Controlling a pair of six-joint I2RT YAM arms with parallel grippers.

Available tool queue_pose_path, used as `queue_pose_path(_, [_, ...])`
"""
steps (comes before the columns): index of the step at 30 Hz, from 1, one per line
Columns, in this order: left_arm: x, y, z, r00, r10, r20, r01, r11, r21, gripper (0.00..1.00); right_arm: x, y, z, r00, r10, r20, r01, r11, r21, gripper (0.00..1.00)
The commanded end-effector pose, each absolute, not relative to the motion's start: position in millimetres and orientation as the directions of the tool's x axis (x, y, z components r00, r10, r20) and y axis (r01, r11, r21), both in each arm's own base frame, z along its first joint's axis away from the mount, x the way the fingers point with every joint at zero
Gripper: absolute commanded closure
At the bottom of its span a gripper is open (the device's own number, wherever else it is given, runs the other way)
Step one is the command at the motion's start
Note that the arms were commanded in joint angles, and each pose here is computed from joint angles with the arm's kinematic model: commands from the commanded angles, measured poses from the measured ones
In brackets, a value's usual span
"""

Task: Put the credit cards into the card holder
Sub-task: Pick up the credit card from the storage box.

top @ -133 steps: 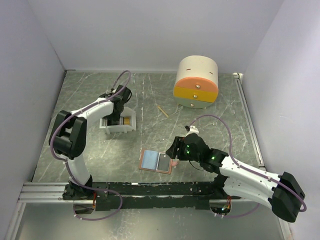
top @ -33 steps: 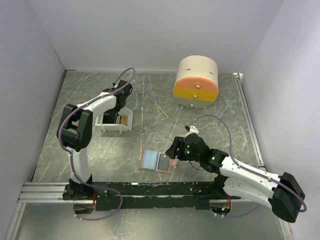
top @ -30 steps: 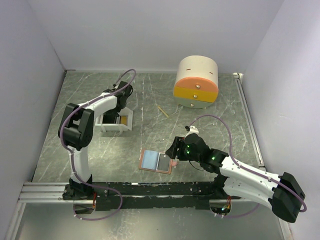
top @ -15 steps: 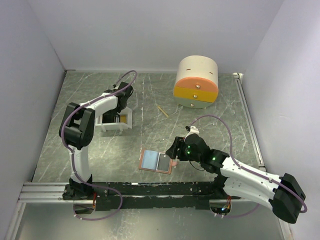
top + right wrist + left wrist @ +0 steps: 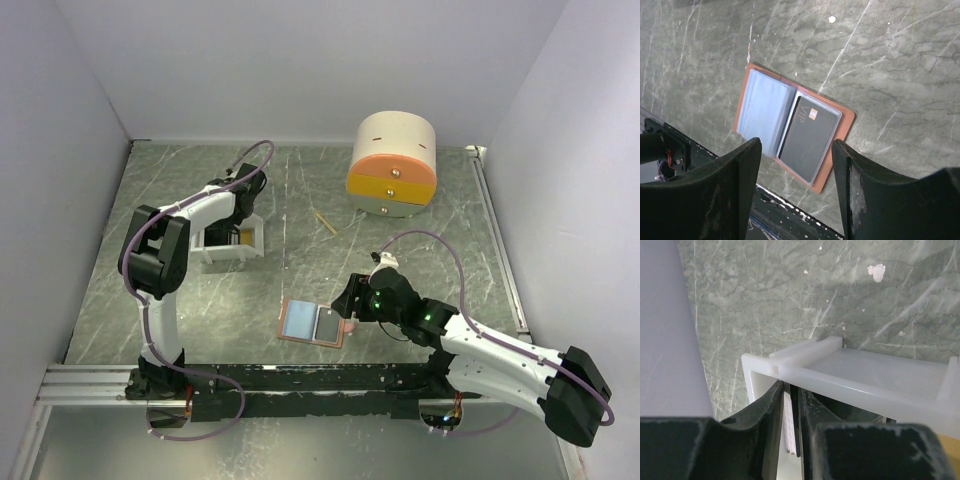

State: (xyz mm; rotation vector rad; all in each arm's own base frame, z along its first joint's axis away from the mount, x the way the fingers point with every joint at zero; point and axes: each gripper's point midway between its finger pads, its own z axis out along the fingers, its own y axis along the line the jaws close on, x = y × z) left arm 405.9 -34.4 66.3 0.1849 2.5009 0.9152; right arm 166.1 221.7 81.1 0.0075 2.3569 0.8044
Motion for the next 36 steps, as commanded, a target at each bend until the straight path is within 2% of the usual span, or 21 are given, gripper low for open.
queue_pose_path(1, [413,-29,78,-0.876,0.273,-0.397,-0.057,0.76,0.648,0.74,166,220,80,-0.792,0.205,-0.575,-0.188,0.814,0.549,0.41])
queue_pose_path(19, [418,-32,87,-0.873,0.266,-0.41,-0.059,0.776,0.628,0.81,168,222,82,-0.789,0.197,-0.582,-0.196,0.817,0.542,0.41])
queue_pose_path(26, [415,-48,95,-0.878,0.233,-0.417,-0.031,0.843,0.536,0.93,168,223,82,-0.79,0.198,-0.581,-0.198,0.814,0.546,0.41])
queue_pose_path(36, [399,-70,131,-0.868,0.164,-0.468,-0.028,0.926,0.376,0.93,167,228,84,-0.797,0.201,-0.569,-0.202,0.799,0.566,0.41])
